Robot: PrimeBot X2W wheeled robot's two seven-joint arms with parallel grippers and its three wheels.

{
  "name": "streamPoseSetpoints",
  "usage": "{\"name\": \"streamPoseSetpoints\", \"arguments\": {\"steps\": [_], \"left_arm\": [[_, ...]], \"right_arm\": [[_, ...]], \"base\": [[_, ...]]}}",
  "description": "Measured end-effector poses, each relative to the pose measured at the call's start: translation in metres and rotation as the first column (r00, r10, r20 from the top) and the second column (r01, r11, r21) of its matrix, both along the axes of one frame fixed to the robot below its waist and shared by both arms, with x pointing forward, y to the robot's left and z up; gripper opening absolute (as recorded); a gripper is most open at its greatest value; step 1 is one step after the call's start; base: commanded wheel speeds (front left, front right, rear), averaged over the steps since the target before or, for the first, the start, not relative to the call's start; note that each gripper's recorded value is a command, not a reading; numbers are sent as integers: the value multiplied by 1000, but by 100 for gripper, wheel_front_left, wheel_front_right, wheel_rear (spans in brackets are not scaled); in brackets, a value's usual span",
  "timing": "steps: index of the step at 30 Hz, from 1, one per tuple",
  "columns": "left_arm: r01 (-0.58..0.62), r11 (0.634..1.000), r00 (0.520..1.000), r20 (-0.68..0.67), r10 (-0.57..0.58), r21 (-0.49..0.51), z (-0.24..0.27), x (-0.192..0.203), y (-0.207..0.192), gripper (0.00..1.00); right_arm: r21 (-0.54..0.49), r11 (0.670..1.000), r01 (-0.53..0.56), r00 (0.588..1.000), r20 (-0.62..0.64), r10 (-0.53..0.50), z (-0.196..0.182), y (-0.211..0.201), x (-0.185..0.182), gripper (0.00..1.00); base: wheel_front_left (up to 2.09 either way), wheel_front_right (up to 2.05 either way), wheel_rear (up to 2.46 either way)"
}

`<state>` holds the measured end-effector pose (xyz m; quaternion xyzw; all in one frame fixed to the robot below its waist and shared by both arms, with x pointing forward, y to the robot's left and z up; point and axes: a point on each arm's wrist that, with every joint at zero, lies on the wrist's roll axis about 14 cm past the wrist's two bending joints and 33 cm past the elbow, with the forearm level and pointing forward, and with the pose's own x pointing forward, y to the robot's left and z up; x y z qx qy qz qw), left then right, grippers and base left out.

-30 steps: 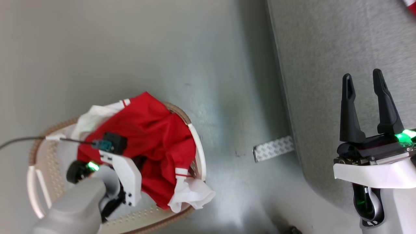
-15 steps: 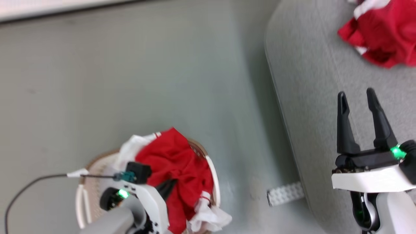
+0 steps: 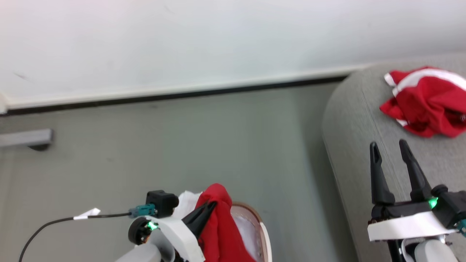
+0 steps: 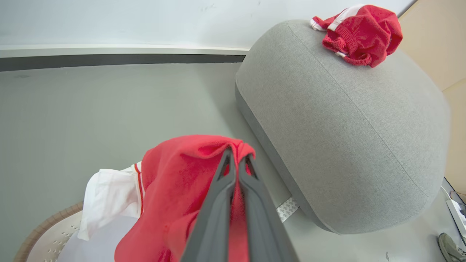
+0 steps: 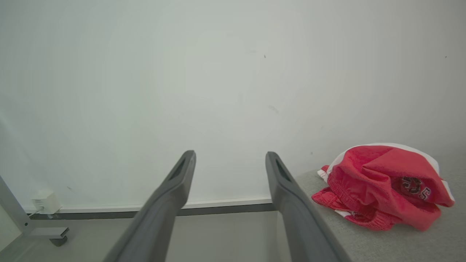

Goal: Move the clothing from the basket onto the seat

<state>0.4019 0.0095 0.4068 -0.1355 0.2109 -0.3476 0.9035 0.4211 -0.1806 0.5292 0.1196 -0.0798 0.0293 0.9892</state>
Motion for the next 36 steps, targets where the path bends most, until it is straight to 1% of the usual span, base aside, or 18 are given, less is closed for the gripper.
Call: {"name": "streamPoseSetpoints", "arguments": {"steps": [4, 9, 15, 21, 26, 27, 32, 36], "left_arm": [[-31, 999, 992, 123, 37, -45, 43, -1, 5, 0], [-47, 994, 960, 272, 71, -95, 95, -4, 8, 0], [-73, 986, 900, 416, 130, -152, 153, -4, 16, 0], [-62, 979, 821, 548, 159, -192, 215, 0, 22, 0], [-51, 975, 764, 621, 177, -215, 257, 2, 26, 0], [-51, 975, 764, 621, 177, -215, 257, 2, 26, 0], [-44, 972, 725, 662, 190, -231, 282, 2, 27, 0], [-44, 969, 718, 667, 198, -241, 286, 3, 27, 0]], "right_arm": [[15, 999, -35, 999, 18, 35, 8, 13, -9, 100], [31, 996, -80, 996, 42, 79, 17, 29, -18, 100], [46, 992, -118, 991, 62, 115, 25, 42, -26, 100], [52, 989, -140, 989, 59, 137, 24, 49, -29, 100], [54, 986, -159, 986, 54, 156, 22, 56, -32, 100], [54, 986, -159, 986, 54, 156, 22, 56, -32, 100], [60, 983, -173, 984, 47, 171, 19, 61, -34, 100], [59, 982, -178, 983, 58, 175, 23, 62, -35, 100]], "base": [[0, 0, 0], [0, 0, 0], [0, 0, 0], [0, 0, 0], [0, 0, 0], [0, 0, 0], [0, 0, 0], [0, 0, 0]]}}
